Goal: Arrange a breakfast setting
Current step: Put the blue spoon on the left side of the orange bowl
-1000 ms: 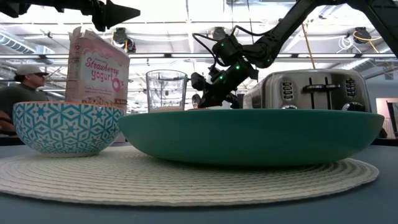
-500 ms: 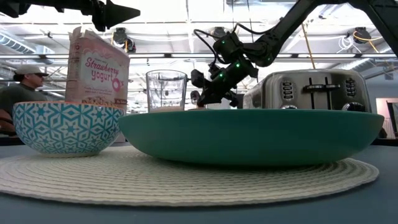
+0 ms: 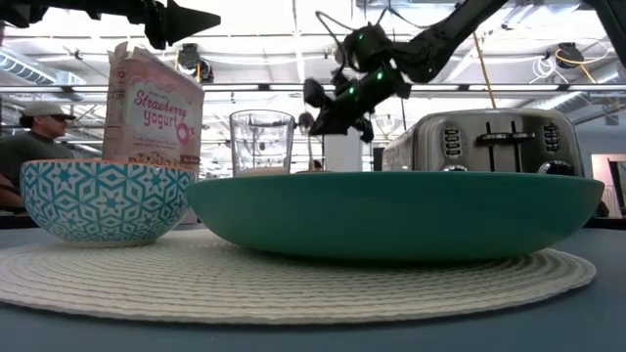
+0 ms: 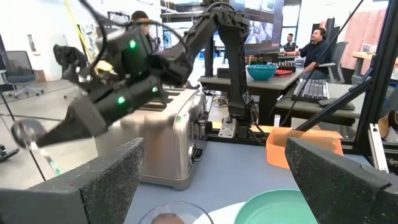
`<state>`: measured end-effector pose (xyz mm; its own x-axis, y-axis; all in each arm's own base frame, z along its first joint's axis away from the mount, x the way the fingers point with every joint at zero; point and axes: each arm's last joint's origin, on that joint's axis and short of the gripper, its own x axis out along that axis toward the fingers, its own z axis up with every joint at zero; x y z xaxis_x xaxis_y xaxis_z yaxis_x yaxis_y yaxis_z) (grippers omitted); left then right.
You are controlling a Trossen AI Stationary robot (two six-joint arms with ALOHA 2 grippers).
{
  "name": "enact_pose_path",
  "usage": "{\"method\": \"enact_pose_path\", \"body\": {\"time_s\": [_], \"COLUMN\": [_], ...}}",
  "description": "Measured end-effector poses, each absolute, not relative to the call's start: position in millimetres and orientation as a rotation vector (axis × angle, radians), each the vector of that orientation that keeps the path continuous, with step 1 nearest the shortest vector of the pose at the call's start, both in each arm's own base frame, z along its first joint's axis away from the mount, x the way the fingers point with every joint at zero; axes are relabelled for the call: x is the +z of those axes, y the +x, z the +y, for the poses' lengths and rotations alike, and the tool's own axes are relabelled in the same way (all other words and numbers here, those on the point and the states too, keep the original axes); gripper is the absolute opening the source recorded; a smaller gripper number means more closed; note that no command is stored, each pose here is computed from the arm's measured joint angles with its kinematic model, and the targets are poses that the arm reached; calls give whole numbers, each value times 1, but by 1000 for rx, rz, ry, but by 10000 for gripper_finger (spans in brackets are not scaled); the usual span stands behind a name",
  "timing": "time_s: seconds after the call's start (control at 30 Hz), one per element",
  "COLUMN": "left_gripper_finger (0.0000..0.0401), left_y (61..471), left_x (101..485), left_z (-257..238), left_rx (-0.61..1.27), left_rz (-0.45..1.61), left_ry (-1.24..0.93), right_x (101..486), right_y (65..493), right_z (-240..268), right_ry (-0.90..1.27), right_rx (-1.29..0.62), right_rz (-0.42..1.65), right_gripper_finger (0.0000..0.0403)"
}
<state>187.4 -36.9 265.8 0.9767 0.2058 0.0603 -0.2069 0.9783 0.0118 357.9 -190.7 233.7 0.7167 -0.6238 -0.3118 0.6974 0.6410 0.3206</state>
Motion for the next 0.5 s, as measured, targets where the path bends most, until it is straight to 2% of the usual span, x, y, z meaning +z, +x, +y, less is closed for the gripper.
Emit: {"method": "enact_pose_path", "body": {"time_s": [0.17, 0.5], "left_gripper_finger": [392, 392], "left_y": [187, 187], "left_x": [266, 267], "left_z": [-37, -37], "left_rx": [208, 208], "left_rz": [-60, -70], "left_ry": [18, 19], "right_x": [260, 303], "right_y": [349, 336], "right_z": [-184, -167], "right_ry": [416, 441], "right_rx": [-735, -552], "right_rz": [126, 29], "right_gripper_finger": [4, 4]}}
